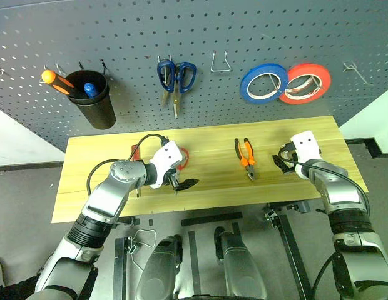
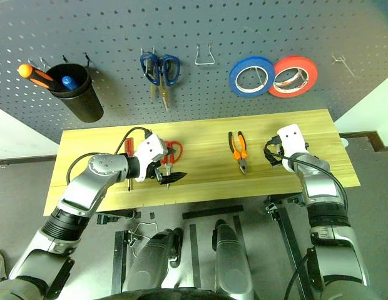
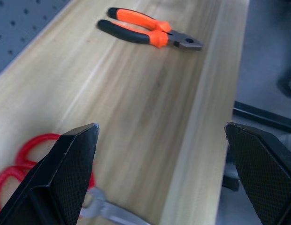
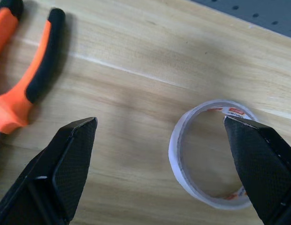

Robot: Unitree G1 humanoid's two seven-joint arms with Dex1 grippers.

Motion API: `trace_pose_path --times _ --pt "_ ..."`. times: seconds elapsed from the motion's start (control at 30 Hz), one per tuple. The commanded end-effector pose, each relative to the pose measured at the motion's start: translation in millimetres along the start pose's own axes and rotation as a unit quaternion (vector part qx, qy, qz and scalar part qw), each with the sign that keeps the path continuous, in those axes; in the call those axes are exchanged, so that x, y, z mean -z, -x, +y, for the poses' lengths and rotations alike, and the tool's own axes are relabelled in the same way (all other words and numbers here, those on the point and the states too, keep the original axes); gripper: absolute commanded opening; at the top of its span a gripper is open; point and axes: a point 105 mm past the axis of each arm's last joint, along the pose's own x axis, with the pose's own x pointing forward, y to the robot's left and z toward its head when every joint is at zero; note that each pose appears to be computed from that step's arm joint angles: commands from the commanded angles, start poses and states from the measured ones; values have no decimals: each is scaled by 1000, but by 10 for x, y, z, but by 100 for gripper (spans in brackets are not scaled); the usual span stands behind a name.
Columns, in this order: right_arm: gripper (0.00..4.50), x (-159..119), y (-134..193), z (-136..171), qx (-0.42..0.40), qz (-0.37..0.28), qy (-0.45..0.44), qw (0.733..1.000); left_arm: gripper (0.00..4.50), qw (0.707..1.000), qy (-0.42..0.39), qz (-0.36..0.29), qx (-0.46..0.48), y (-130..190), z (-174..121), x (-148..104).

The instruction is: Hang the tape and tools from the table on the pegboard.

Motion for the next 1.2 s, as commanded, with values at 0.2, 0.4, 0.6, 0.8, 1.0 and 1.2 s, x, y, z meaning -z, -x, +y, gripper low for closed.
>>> trace_pose_path --times 0.2,0.4,0.6,0.8,1.0,1.2 --pt "450 -26 -49 -367 45 5 9 999 449 1000 -6 -20 -4 96 15 -157" --pt "450 200 -85 -357 23 58 -1 998 449 1000 -15 -12 -2 170 -12 -142" --pt "450 301 -93 -277 -17 87 -12 996 449 1000 -14 -7 -7 215 10 -132" --pt "450 441 -84 -138 -71 118 -44 989 449 999 -33 -3 -4 229 -60 -195" --pt "450 556 -83 71 -134 140 -52 980 449 999 -46 -8 -6 274 -94 -298" --pt "450 610 -100 84 -134 145 -62 978 449 999 -49 -6 -11 327 -91 -325"
